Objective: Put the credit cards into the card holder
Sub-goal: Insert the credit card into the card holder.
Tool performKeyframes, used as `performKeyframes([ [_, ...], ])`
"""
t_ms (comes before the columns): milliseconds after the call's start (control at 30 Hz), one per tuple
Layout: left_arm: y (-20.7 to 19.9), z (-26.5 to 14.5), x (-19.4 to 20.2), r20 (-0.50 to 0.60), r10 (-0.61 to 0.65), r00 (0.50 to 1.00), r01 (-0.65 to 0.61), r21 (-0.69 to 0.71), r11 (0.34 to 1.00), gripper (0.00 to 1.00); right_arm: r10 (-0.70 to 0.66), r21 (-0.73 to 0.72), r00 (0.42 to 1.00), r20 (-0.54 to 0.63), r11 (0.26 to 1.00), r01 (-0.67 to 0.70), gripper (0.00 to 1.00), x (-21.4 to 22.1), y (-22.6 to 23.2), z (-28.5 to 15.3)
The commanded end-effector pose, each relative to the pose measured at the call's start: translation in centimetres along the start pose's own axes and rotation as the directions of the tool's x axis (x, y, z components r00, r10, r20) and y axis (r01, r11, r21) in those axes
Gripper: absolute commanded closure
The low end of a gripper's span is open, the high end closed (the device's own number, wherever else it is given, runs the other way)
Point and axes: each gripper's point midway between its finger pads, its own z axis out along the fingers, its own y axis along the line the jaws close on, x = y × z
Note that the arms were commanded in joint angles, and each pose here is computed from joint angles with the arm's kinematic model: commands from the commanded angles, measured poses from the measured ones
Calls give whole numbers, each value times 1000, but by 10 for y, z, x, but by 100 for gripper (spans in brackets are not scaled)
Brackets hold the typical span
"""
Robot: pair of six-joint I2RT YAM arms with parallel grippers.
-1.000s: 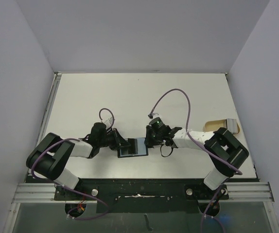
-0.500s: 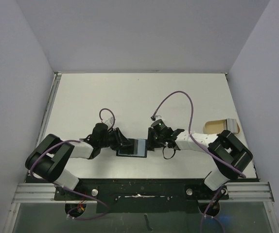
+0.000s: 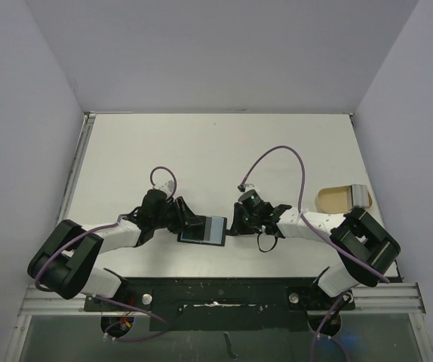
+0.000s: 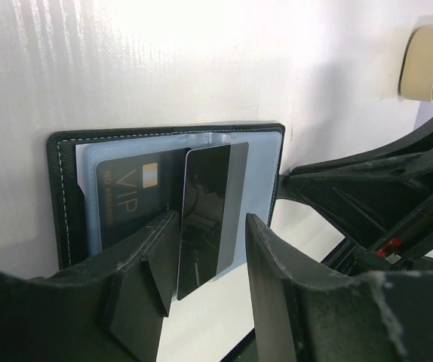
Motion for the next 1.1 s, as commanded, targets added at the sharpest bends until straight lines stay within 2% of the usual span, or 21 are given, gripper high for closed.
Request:
performKeyframes([
  [0, -8, -2, -4, 21, 27, 999, -27, -1, 1000, 60, -4, -51, 1000, 28, 999, 6, 85, -2, 13, -2],
  [133, -15, -2, 0, 16, 31, 999, -32, 20, 999, 60, 3, -61, 1000, 16, 998, -2, 86, 2, 15, 2],
  [233, -19, 1, 3, 17, 38, 999, -39, 38, 999, 65, 2, -60, 1000, 10, 998, -1, 87, 4, 17, 3],
  [467, -24, 10, 11, -13, 38, 999, -37, 61, 997, 65, 11, -63, 1000, 25, 998, -9, 87, 5, 17, 3],
  [1067, -59, 14, 12, 5, 87, 996, -86, 188, 978, 65, -81, -14, 994, 68, 997, 82, 91, -14, 13, 12],
])
